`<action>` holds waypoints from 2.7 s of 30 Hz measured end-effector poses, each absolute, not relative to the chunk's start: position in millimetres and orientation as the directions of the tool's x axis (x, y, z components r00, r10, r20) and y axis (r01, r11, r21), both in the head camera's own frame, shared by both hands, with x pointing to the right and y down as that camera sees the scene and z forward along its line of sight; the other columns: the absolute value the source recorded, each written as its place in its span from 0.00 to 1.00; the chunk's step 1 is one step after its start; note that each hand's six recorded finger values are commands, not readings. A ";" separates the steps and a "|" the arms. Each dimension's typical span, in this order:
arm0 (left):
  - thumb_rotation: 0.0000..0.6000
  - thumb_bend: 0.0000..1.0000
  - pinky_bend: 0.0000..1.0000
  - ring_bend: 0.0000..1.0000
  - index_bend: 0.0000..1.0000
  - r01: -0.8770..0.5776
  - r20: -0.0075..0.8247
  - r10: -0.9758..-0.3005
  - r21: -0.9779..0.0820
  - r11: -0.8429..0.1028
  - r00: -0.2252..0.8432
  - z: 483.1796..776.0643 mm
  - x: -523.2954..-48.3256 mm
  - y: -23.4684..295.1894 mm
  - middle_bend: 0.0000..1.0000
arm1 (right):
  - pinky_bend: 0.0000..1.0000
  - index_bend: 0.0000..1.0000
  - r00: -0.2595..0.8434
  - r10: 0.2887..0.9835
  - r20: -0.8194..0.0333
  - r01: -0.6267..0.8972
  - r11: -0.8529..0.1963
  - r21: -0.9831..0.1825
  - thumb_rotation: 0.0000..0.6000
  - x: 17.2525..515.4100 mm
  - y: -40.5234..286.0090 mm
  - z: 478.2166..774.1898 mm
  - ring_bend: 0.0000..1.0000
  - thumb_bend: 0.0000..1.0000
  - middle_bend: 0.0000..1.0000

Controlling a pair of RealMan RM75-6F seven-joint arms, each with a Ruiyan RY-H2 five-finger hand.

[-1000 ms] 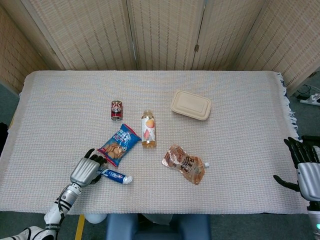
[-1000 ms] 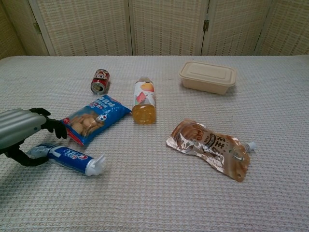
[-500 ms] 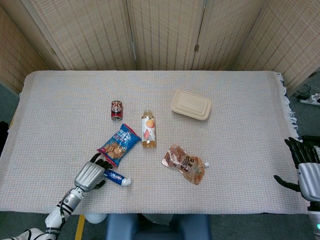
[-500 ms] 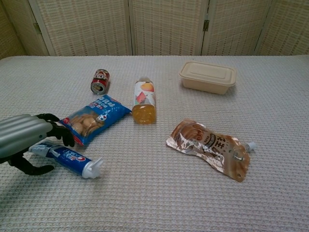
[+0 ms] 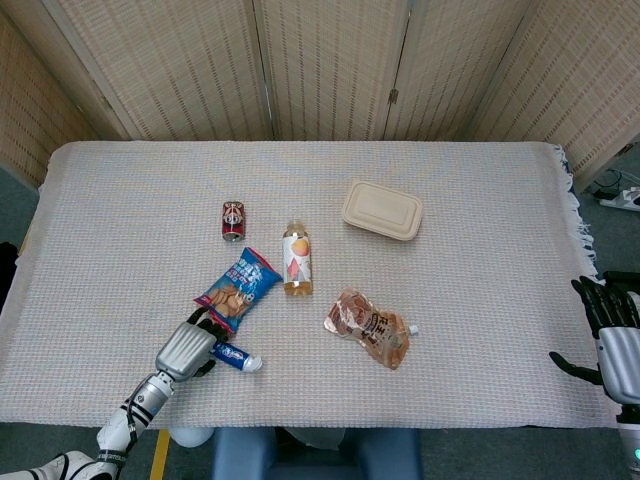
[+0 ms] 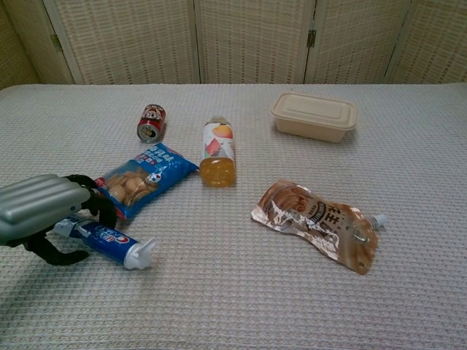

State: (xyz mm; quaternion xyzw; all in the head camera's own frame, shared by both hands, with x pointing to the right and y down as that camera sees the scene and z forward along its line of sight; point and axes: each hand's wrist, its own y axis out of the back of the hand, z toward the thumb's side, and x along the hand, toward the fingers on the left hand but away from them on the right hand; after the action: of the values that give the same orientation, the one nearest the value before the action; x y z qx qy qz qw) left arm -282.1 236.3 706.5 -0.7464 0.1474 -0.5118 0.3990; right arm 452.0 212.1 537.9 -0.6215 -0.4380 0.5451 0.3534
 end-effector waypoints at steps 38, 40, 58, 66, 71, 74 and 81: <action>1.00 0.65 0.53 0.66 0.73 -0.255 0.524 -0.707 -0.687 -0.681 0.476 662.5 -291.3 191.2 0.77 | 0.00 0.08 0.458 0.798 -0.392 0.205 -0.524 -0.827 1.00 331.5 176.2 527.3 0.08 0.16 0.09; 1.00 0.66 0.53 0.66 0.74 -0.276 0.521 -0.699 -0.668 -0.691 0.490 656.0 -285.5 187.3 0.77 | 0.00 0.11 0.528 0.752 -0.394 0.218 -0.569 -0.793 1.00 309.6 172.6 525.0 0.08 0.16 0.09; 1.00 0.67 0.53 0.66 0.74 -0.295 0.520 -0.631 -0.587 -0.754 0.576 623.7 -227.4 166.9 0.77 | 0.00 0.28 0.754 0.546 -0.365 0.086 -0.634 -0.769 1.00 179.9 149.3 530.6 0.00 0.18 0.04; 1.00 0.68 0.53 0.66 0.74 -0.292 0.524 -0.619 -0.576 -0.764 0.586 621.3 -209.5 162.2 0.77 | 0.00 0.29 0.792 0.490 -0.364 0.067 -0.663 -0.746 1.00 148.7 157.0 535.8 0.00 0.18 0.04; 1.00 0.68 0.53 0.66 0.74 -0.301 0.521 -0.619 -0.569 -0.765 0.588 620.3 -204.0 159.9 0.77 | 0.00 0.29 0.799 0.476 -0.367 0.060 -0.670 -0.740 1.00 141.3 159.9 538.6 0.00 0.18 0.04; 1.00 0.68 0.53 0.66 0.74 -0.304 0.521 -0.619 -0.566 -0.766 0.588 620.5 -203.6 159.4 0.77 | 0.00 0.29 0.799 0.475 -0.369 0.058 -0.672 -0.738 1.00 138.8 159.6 540.0 0.00 0.18 0.04; 1.00 0.68 0.52 0.66 0.74 -0.313 0.520 -0.619 -0.559 -0.768 0.588 621.7 -202.1 159.4 0.77 | 0.00 0.29 0.801 0.466 -0.376 0.047 -0.674 -0.737 1.00 131.8 158.5 545.2 0.00 0.18 0.04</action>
State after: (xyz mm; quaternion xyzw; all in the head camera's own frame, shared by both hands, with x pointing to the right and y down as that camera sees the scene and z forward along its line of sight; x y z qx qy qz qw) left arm -202.1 159.4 621.7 -0.8663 0.2689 -0.3653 0.2092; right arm 131.8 158.5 545.2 -0.8713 -0.1472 0.2793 0.3757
